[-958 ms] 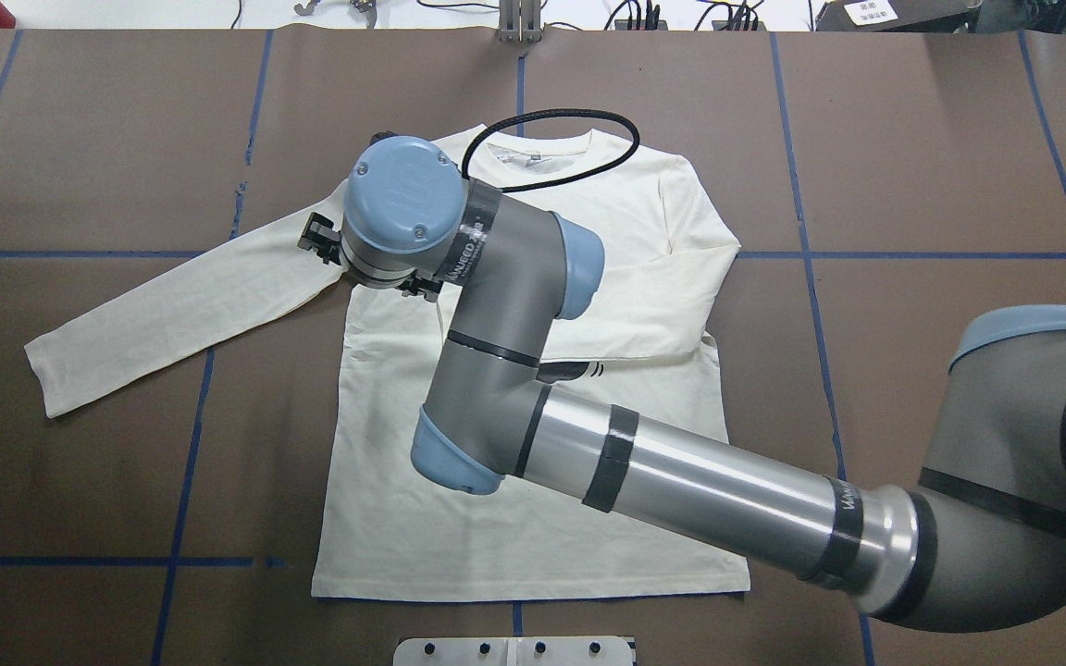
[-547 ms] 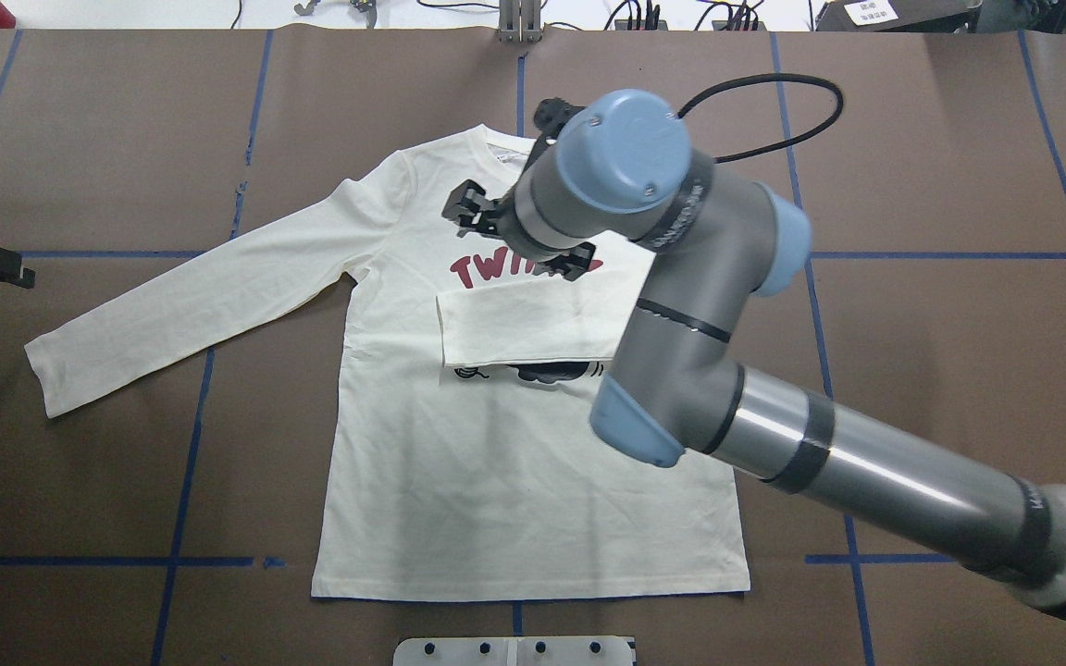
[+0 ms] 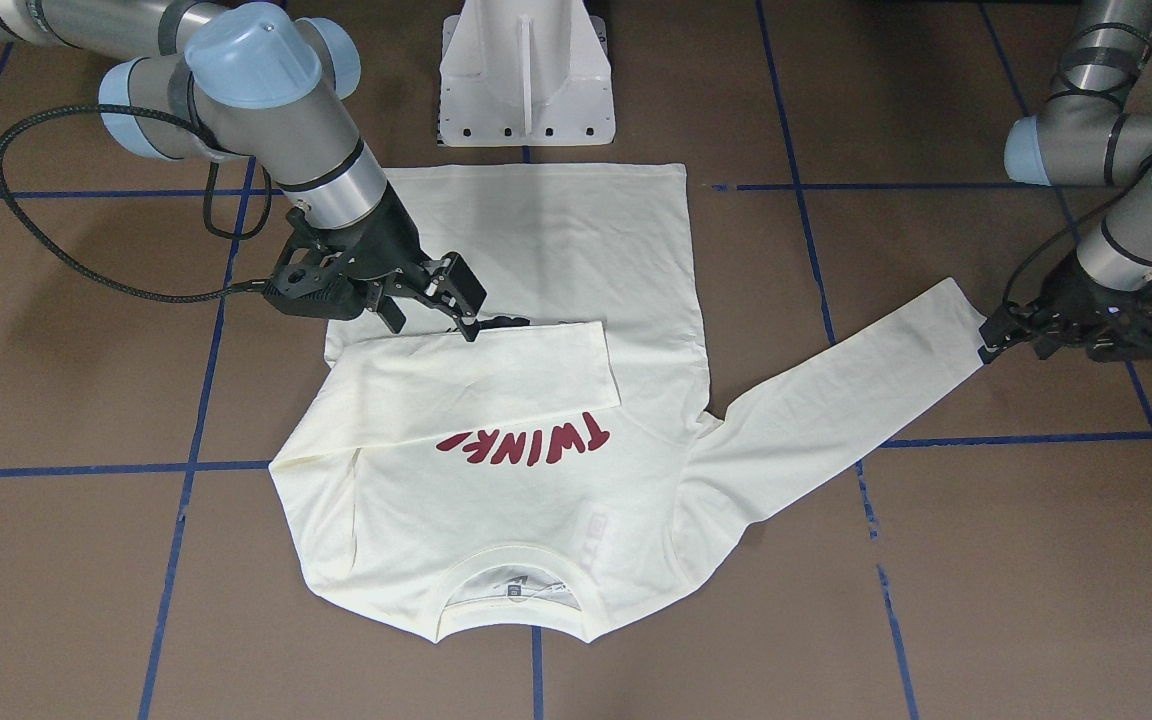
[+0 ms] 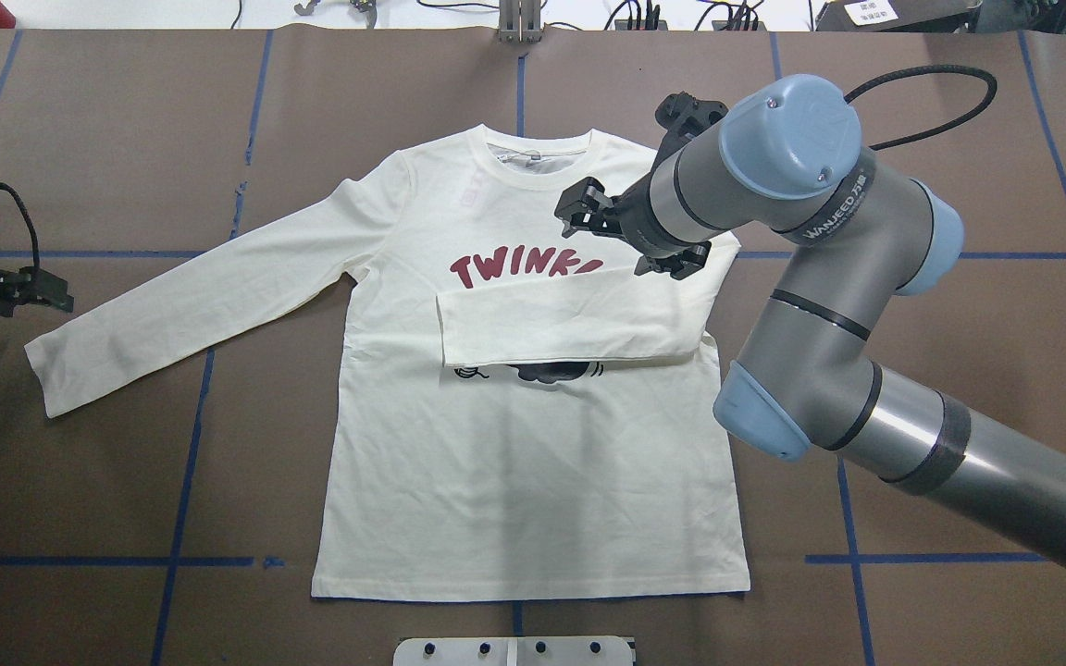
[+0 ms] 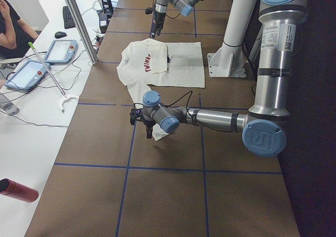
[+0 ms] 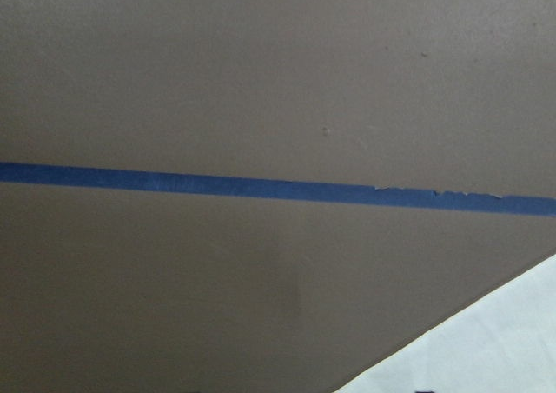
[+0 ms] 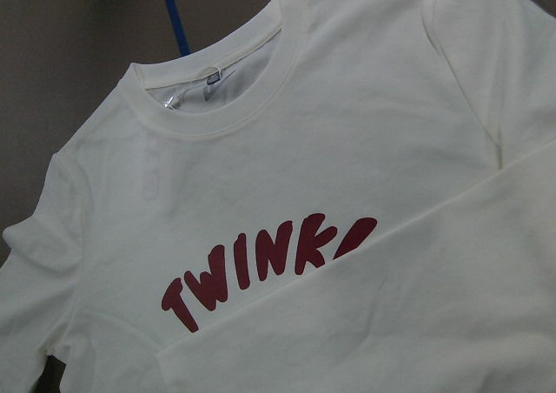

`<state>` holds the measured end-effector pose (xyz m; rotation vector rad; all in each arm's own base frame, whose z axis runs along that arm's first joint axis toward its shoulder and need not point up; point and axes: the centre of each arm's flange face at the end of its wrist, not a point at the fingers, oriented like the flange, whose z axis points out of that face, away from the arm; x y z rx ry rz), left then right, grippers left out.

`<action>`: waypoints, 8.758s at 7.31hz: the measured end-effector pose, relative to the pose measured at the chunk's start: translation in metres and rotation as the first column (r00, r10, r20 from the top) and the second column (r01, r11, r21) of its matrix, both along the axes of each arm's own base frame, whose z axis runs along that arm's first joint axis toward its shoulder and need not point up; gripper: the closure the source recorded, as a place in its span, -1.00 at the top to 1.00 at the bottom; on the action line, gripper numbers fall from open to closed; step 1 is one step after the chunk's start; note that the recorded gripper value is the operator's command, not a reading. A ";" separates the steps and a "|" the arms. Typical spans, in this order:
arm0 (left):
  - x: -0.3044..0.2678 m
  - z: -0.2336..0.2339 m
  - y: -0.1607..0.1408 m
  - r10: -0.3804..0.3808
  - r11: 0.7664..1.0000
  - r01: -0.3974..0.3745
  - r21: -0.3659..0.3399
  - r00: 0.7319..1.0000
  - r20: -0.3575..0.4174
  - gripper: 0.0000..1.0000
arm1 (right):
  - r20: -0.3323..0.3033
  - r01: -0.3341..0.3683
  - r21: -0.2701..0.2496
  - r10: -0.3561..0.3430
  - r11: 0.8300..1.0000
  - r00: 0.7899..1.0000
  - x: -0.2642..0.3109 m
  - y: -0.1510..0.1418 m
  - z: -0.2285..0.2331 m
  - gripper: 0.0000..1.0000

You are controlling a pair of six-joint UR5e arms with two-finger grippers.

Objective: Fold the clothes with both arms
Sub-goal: 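Release the sleeve and raise the right gripper while the left gripper grasps the other cuff, then fold the other sleeve across the chest with the left gripper, then release the sleeve and move both grippers to the hem corners nearest the robot, then grasp both hem corners with the left and right grippers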

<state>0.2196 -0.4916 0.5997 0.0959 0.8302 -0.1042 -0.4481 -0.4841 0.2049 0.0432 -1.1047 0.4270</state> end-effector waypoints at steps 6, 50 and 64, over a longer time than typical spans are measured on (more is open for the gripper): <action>0.026 0.020 0.027 0.047 0.997 -0.045 -0.067 0.999 0.018 -0.91 | 0.014 0.007 0.019 -0.008 1.000 1.000 0.000 0.012 -0.008 1.00; 0.247 -0.368 0.109 -0.377 0.862 0.234 -0.449 0.888 -0.263 0.63 | -0.229 0.011 -0.207 -0.059 0.978 0.972 -0.020 0.326 0.165 -1.00; 0.289 -0.259 0.307 -0.374 0.760 0.350 -0.547 0.925 0.072 -0.18 | -0.196 -0.072 -0.212 0.030 0.975 0.980 -0.004 0.288 0.151 -1.00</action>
